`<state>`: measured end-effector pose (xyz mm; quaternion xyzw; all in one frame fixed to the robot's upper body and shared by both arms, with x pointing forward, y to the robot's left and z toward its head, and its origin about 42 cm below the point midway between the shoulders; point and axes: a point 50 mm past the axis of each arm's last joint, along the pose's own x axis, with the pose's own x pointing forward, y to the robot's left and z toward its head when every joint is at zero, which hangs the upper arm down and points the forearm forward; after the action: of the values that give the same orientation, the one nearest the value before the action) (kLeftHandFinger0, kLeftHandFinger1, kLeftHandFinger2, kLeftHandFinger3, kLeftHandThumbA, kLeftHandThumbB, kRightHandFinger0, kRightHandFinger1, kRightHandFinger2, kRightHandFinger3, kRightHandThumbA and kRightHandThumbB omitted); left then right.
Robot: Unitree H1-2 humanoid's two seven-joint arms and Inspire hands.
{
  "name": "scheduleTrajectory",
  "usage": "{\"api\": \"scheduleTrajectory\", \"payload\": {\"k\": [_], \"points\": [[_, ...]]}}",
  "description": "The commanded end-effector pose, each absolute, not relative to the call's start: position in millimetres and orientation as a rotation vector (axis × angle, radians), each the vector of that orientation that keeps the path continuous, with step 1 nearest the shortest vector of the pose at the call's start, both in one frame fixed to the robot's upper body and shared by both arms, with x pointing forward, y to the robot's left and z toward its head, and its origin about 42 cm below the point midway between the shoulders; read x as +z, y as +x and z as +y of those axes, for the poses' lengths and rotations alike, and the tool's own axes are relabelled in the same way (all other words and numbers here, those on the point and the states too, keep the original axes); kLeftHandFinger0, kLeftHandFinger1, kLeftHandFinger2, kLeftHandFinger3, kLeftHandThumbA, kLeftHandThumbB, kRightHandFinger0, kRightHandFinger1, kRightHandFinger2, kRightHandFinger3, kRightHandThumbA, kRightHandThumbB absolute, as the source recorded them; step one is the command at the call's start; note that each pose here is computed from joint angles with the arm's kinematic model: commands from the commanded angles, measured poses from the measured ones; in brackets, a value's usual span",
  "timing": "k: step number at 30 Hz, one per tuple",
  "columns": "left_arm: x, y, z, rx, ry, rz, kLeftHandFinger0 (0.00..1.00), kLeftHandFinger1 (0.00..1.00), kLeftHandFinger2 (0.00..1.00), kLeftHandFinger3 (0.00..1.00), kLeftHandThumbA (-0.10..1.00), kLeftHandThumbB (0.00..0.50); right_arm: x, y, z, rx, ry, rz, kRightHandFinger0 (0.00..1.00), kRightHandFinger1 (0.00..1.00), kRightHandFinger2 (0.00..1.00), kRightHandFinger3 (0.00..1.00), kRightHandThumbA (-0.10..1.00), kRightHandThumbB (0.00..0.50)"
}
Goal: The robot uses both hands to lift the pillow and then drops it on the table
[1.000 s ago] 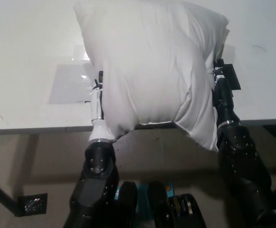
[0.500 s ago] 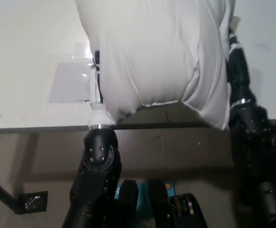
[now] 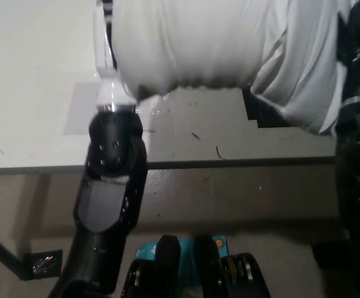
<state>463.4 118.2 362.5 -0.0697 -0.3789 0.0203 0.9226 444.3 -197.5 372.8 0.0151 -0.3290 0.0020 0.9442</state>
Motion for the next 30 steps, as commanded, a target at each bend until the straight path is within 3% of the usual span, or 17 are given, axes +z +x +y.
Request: {"api": "scheduleTrajectory", "payload": {"k": [1, 5, 7, 10, 11, 12, 13, 14, 16, 17, 18, 20, 24, 27, 30], "points": [[487.1, 415.5, 67.8, -0.110, -0.039, -1.133, 1.00, 1.00, 1.00, 1.00, 1.00, 0.195, 488.5, 387.0, -160.1, 0.110, -0.095, -1.061, 1.00, 1.00, 1.00, 1.00, 1.00, 0.413], [432.1, 431.1, 81.4, -0.090, -0.058, -0.976, 1.00, 1.00, 1.00, 1.00, 1.00, 0.196, 421.5, 415.2, -169.2, 0.093, -0.207, -0.869, 1.00, 1.00, 1.00, 1.00, 1.00, 0.340], [428.9, 431.5, 81.9, -0.093, -0.059, -0.966, 1.00, 1.00, 1.00, 1.00, 1.00, 0.198, 417.9, 416.0, -170.7, 0.093, -0.217, -0.857, 1.00, 1.00, 1.00, 1.00, 1.00, 0.337], [382.3, 445.7, 96.5, -0.076, -0.032, -0.884, 1.00, 1.00, 1.00, 1.00, 1.00, 0.153, 367.7, 430.6, -186.8, 0.089, -0.271, -0.690, 1.00, 1.00, 1.00, 1.00, 1.00, 0.339], [352.1, 452.6, 105.9, -0.036, -0.039, -0.795, 1.00, 1.00, 1.00, 1.00, 1.00, 0.141, 332.0, 436.9, -196.6, 0.092, -0.265, -0.586, 1.00, 1.00, 1.00, 1.00, 1.00, 0.290], [338.4, 454.9, 108.9, -0.021, -0.042, -0.753, 1.00, 1.00, 1.00, 1.00, 1.00, 0.159, 316.1, 439.0, -200.7, 0.093, -0.253, -0.541, 1.00, 1.00, 1.00, 1.00, 1.00, 0.303], [307.8, 457.1, 116.4, -0.003, -0.038, -0.686, 1.00, 1.00, 1.00, 1.00, 1.00, 0.126, 284.0, 443.0, -206.0, 0.100, -0.217, -0.452, 1.00, 1.00, 1.00, 1.00, 1.00, 0.296], [270.5, 456.1, 126.0, 0.015, -0.009, -0.609, 1.00, 1.00, 1.00, 1.00, 1.00, 0.122, 248.2, 445.0, -210.1, 0.102, -0.185, -0.361, 1.00, 1.00, 1.00, 1.00, 1.00, 0.285], [238.3, 453.7, 134.5, 0.029, 0.004, -0.539, 1.00, 1.00, 1.00, 1.00, 1.00, 0.126, 220.9, 445.3, -212.1, 0.106, -0.182, -0.306, 1.00, 1.00, 1.00, 1.00, 1.00, 0.257], [216.3, 450.6, 139.7, 0.042, 0.008, -0.483, 1.00, 1.00, 1.00, 1.00, 1.00, 0.145, 202.9, 444.6, -213.8, 0.110, -0.181, -0.265, 1.00, 1.00, 1.00, 1.00, 1.00, 0.289], [185.7, 447.1, 149.8, 0.056, 0.019, -0.409, 1.00, 1.00, 1.00, 1.00, 1.00, 0.130, 182.0, 442.1, -215.7, 0.113, -0.194, -0.204, 1.00, 1.00, 1.00, 1.00, 1.00, 0.302], [162.9, 444.2, 157.6, 0.075, 0.032, -0.356, 1.00, 1.00, 1.00, 1.00, 1.00, 0.098, 167.8, 440.7, -219.2, 0.117, -0.195, -0.162, 1.00, 1.00, 1.00, 1.00, 1.00, 0.294], [137.4, 450.3, 175.5, 0.098, 0.033, -0.284, 1.00, 1.00, 1.00, 1.00, 1.00, 0.128, 148.3, 444.4, -231.8, 0.098, -0.182, -0.104, 1.00, 1.00, 1.00, 1.00, 1.00, 0.295], [130.9, 454.5, 183.5, 0.111, 0.018, -0.233, 1.00, 1.00, 1.00, 1.00, 1.00, 0.111, 143.0, 450.4, -232.6, 0.098, -0.179, -0.095, 1.00, 1.00, 1.00, 1.00, 1.00, 0.294], [124.5, 455.0, 188.8, 0.114, 0.027, -0.225, 1.00, 1.00, 1.00, 1.00, 1.00, 0.133, 139.0, 452.6, -233.2, 0.113, -0.191, -0.073, 1.00, 1.00, 1.00, 1.00, 1.00, 0.302]]}}
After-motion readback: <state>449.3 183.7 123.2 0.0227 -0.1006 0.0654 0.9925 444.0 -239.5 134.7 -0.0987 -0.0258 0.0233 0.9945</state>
